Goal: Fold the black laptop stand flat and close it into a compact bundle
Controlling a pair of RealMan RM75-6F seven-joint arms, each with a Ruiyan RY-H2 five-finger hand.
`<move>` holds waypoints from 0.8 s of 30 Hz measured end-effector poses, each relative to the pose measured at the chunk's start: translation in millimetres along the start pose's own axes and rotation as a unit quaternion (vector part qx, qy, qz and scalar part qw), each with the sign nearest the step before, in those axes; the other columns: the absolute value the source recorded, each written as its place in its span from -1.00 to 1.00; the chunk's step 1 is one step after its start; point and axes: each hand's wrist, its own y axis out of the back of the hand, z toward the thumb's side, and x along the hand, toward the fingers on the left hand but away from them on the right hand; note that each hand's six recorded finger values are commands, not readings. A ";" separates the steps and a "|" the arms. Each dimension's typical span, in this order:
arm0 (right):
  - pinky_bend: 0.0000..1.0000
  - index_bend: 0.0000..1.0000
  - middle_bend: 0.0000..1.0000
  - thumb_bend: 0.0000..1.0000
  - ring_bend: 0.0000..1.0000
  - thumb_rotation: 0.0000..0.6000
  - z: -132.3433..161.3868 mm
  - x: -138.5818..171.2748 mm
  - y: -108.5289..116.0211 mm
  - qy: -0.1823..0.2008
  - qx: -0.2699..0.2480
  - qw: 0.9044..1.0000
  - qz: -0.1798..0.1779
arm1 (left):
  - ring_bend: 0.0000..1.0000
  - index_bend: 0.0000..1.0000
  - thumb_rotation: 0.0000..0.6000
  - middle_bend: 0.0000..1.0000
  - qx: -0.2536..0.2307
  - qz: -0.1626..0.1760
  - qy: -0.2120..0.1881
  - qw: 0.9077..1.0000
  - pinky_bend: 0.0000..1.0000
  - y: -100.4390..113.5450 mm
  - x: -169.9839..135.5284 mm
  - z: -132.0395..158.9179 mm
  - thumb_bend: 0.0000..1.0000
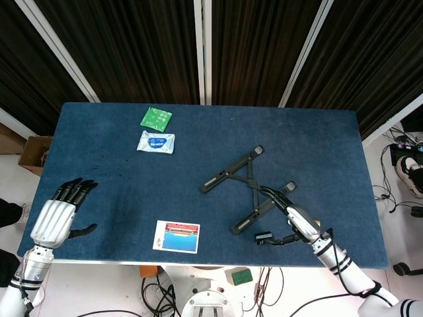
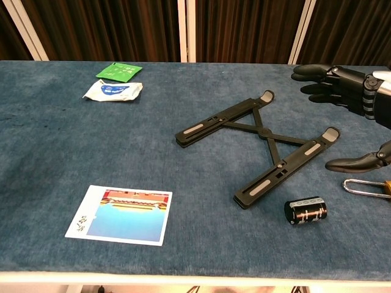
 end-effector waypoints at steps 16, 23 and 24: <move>-1.00 -1.00 -0.97 -0.83 -1.00 1.00 -36.0 9.5 26.2 -0.088 0.302 0.949 0.004 | -0.82 -0.68 1.00 -0.70 0.012 -0.056 -0.099 0.993 -0.69 -4.8 81.6 45.9 -0.81; -1.00 -1.00 -0.97 -0.83 -1.00 1.00 -74.0 0.1 55.6 -0.172 0.415 0.894 -0.007 | -0.82 -0.68 1.00 -0.70 -0.002 -0.065 -0.130 0.989 -0.69 -14.4 118.4 78.2 -0.81; -1.00 -1.00 -0.98 -0.83 -1.00 1.00 -77.0 -2.8 57.2 -0.175 0.422 0.890 -0.009 | -0.82 -0.68 1.00 -0.70 -0.003 -0.065 -0.130 0.989 -0.69 -15.4 119.8 79.4 -0.81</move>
